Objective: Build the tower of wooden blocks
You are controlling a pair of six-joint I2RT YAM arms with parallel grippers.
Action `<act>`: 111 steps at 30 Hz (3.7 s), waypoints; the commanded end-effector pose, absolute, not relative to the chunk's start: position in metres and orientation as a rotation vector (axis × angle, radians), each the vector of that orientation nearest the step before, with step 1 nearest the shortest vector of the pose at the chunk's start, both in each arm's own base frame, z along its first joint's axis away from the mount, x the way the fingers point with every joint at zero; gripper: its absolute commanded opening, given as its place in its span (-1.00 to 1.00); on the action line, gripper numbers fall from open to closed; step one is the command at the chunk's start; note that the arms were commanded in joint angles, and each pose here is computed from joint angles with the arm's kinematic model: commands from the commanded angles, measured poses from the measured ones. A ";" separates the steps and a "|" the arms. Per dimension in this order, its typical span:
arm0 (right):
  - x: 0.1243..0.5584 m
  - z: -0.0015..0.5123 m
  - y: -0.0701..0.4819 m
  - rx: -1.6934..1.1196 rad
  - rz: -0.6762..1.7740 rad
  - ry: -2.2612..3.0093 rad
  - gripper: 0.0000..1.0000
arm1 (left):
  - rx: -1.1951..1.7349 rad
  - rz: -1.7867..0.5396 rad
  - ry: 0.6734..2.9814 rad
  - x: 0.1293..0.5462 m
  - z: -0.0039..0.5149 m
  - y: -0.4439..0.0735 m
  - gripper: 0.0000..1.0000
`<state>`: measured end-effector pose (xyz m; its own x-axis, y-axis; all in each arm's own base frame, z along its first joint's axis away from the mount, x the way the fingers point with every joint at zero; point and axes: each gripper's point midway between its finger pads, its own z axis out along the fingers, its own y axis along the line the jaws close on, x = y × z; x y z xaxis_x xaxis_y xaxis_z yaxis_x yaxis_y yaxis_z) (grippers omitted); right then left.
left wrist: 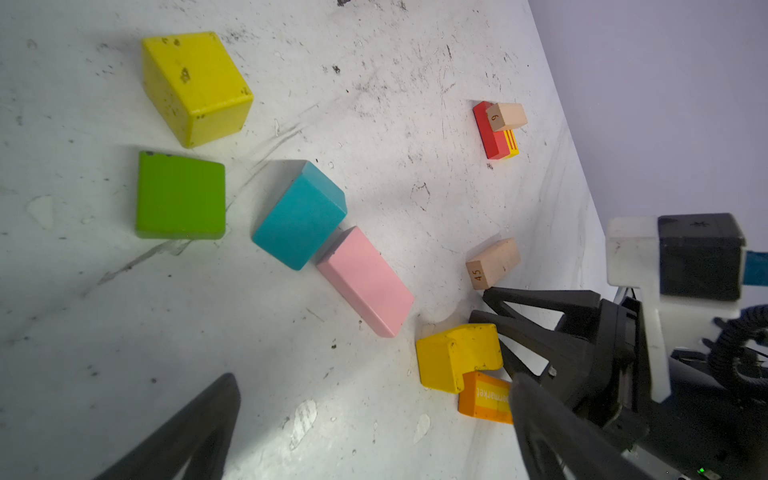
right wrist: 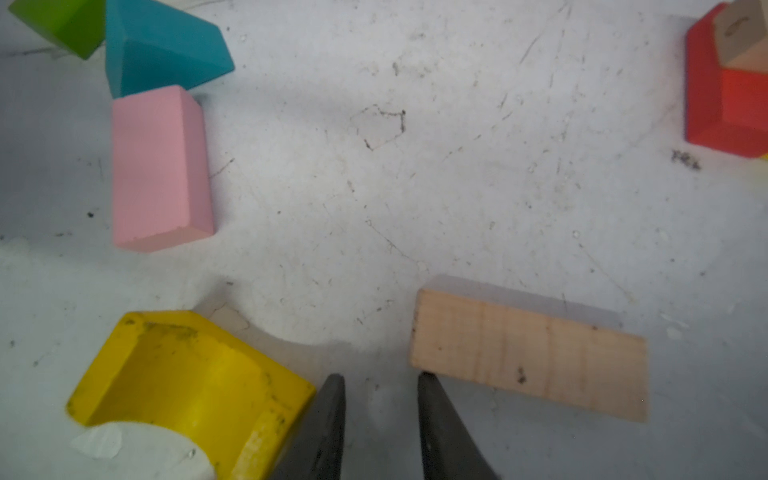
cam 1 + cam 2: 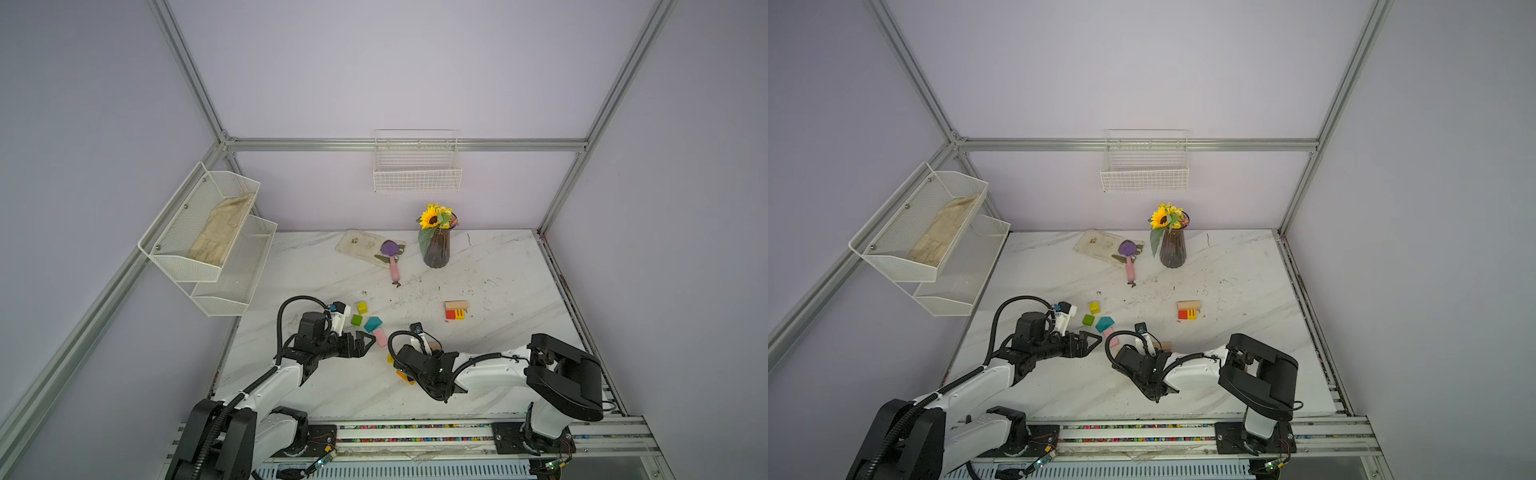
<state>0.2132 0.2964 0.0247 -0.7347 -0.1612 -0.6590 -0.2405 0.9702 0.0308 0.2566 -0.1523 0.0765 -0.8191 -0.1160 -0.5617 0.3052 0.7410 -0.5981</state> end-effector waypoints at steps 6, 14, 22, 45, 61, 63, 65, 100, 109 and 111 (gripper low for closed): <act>0.199 0.029 0.263 -0.290 0.056 2.457 0.29 | 0.229 -0.933 2.232 0.279 0.117 -0.161 1.00; 0.204 0.044 0.255 -0.229 0.049 2.416 0.84 | 0.230 -0.932 2.229 0.278 0.118 -0.161 1.00; 0.227 0.035 0.259 -0.135 -0.058 2.402 0.95 | 0.231 -0.935 2.229 0.278 0.118 -0.161 0.99; 0.225 0.038 0.235 -0.070 -0.048 2.416 0.76 | 0.232 -0.932 2.233 0.278 0.117 -0.162 1.00; 0.195 0.027 0.280 -0.164 0.225 2.491 -0.01 | 0.232 -0.927 2.237 0.279 0.116 -0.162 1.00; 0.196 0.025 0.284 -0.170 0.233 2.495 -0.06 | 0.234 -0.926 2.237 0.279 0.116 -0.162 1.00; 0.197 0.025 0.286 -0.176 0.223 2.494 -0.13 | 0.232 -0.927 2.239 0.279 0.116 -0.162 0.99; 0.227 0.047 0.246 -0.174 -0.011 2.449 0.92 | 0.240 -0.930 2.238 0.279 0.116 -0.163 1.00; 0.237 0.024 0.247 -0.162 0.004 2.517 0.91 | 0.243 -0.929 2.238 0.279 0.116 -0.163 1.00; 0.238 0.022 0.247 -0.160 0.007 2.522 0.90 | 0.246 -0.931 2.239 0.279 0.116 -0.164 1.00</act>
